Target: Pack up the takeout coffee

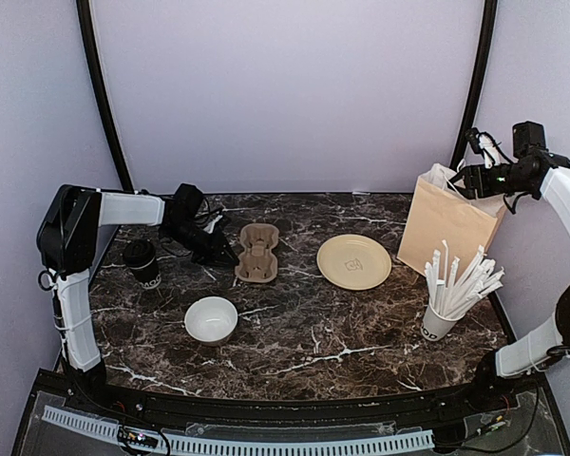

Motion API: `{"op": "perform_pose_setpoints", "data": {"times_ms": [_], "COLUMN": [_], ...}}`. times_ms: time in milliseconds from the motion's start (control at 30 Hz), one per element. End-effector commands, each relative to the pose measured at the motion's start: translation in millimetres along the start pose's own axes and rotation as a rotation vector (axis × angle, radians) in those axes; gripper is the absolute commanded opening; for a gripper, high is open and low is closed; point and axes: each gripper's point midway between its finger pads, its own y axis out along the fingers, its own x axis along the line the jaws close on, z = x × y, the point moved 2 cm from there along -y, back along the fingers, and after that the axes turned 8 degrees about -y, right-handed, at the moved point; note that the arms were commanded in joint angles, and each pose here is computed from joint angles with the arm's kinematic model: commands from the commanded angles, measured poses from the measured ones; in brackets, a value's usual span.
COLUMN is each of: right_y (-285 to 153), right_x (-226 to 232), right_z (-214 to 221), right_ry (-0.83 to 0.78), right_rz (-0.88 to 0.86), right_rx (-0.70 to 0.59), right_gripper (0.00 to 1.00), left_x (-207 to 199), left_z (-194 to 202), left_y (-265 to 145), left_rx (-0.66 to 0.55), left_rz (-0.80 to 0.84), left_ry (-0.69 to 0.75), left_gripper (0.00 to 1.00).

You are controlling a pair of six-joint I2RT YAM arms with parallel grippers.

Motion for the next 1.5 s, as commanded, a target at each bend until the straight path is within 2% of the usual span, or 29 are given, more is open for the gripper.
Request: {"op": "perform_pose_setpoints", "data": {"times_ms": [0, 200, 567, 833, 967, 1167, 1467], "right_y": [-2.0, -0.9, -0.5, 0.0, 0.1, 0.2, 1.6], "right_x": [-1.4, -1.1, -0.7, -0.4, -0.2, -0.4, -0.2], "right_z": [-5.2, -3.6, 0.6, 0.4, 0.2, 0.2, -0.7], "right_ry": [-0.008, -0.008, -0.007, -0.004, -0.002, 0.001, 0.007], "right_rz": [0.006, 0.005, 0.009, 0.006, 0.005, 0.005, -0.004], "right_rx": [-0.032, -0.03, -0.023, -0.027, -0.026, -0.025, -0.03], "right_gripper": [0.68, 0.68, 0.68, 0.68, 0.68, 0.68, 0.68], "left_x": [-0.7, -5.3, 4.7, 8.5, 10.1, 11.7, -4.4], "left_z": [1.7, -0.9, 2.8, 4.0, 4.1, 5.7, 6.1], "left_y": [3.8, 4.8, 12.0, 12.8, 10.8, 5.8, 12.9], "left_rx": [0.01, 0.002, 0.016, 0.016, 0.01, -0.006, 0.004], "left_rz": [0.039, 0.073, 0.052, 0.036, 0.017, -0.014, 0.145], "left_ry": [-0.013, -0.009, -0.046, -0.056, -0.061, -0.055, -0.051], "left_gripper": [0.19, 0.18, 0.22, 0.27, 0.35, 0.39, 0.39]}}
